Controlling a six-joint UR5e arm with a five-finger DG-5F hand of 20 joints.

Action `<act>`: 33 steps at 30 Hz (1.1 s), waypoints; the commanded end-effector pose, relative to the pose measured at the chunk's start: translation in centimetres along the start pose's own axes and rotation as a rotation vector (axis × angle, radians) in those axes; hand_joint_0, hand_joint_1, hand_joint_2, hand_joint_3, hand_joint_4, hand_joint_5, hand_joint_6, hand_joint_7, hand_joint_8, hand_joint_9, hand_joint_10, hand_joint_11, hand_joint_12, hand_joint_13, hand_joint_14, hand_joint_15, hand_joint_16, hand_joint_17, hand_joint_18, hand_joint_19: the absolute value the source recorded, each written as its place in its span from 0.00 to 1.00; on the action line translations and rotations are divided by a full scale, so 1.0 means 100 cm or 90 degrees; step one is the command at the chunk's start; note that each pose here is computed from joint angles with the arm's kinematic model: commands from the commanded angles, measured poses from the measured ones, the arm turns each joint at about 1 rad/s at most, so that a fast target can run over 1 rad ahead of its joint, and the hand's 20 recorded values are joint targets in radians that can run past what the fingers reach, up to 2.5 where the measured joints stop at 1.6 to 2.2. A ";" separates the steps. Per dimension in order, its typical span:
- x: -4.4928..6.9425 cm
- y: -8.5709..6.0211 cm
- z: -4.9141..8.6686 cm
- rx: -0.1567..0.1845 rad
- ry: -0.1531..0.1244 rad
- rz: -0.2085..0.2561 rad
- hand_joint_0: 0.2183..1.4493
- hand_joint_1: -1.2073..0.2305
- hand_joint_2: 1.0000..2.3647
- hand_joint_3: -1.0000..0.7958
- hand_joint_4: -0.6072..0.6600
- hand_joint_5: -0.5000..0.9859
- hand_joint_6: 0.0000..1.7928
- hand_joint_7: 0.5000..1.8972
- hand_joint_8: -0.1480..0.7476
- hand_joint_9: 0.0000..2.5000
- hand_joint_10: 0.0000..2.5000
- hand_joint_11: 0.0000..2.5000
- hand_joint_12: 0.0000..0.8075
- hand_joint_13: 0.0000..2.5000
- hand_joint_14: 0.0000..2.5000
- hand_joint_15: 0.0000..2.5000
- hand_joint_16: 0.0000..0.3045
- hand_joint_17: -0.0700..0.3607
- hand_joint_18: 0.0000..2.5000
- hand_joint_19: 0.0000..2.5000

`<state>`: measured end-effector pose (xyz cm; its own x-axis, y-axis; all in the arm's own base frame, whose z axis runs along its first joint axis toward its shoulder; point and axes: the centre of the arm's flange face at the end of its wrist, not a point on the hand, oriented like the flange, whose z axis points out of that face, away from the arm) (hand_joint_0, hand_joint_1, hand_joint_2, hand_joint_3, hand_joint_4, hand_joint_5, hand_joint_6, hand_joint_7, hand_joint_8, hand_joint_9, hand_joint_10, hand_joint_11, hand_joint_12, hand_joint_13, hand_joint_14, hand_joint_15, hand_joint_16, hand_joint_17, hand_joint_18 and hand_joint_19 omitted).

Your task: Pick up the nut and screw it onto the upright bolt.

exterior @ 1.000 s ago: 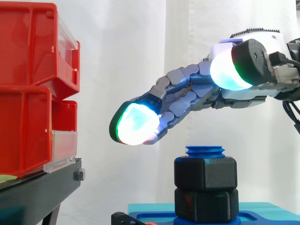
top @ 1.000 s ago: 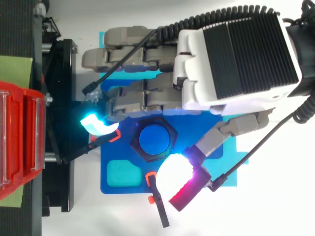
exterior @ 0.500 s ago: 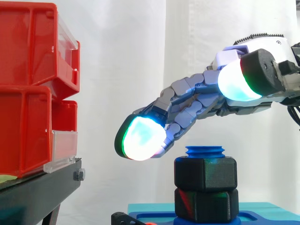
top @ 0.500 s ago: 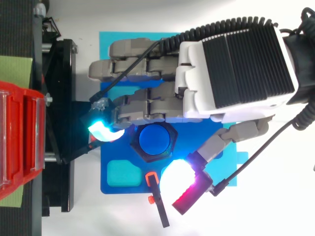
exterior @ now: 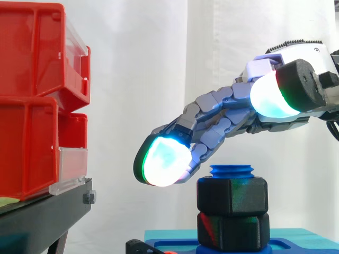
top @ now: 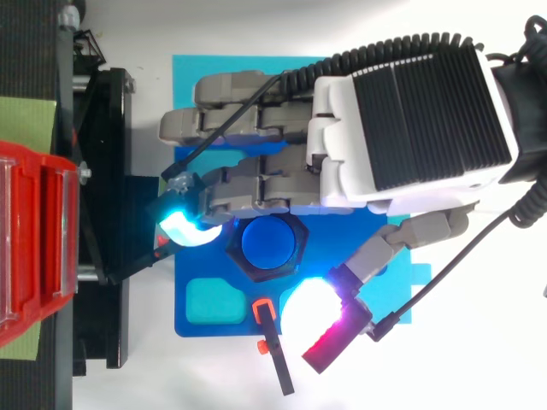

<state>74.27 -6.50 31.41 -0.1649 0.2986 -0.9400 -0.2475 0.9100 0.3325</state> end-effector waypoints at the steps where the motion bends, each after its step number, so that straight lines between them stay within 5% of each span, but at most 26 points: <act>1: 0.000 -0.001 -0.001 0.000 0.001 0.000 0.21 0.71 0.00 0.28 0.68 0.28 0.28 0.26 0.42 0.19 0.00 0.00 0.39 0.02 0.00 0.00 0.15 0.40 0.00 0.00; 33: -0.004 -0.017 -0.008 0.016 0.000 0.003 0.25 0.61 0.00 0.28 0.60 0.37 0.28 0.50 0.43 0.43 0.00 0.00 0.30 0.18 0.00 0.00 0.09 0.30 0.00 0.00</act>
<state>74.01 -8.04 31.35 -0.1668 0.3016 -0.9387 -0.2277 0.9146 0.3343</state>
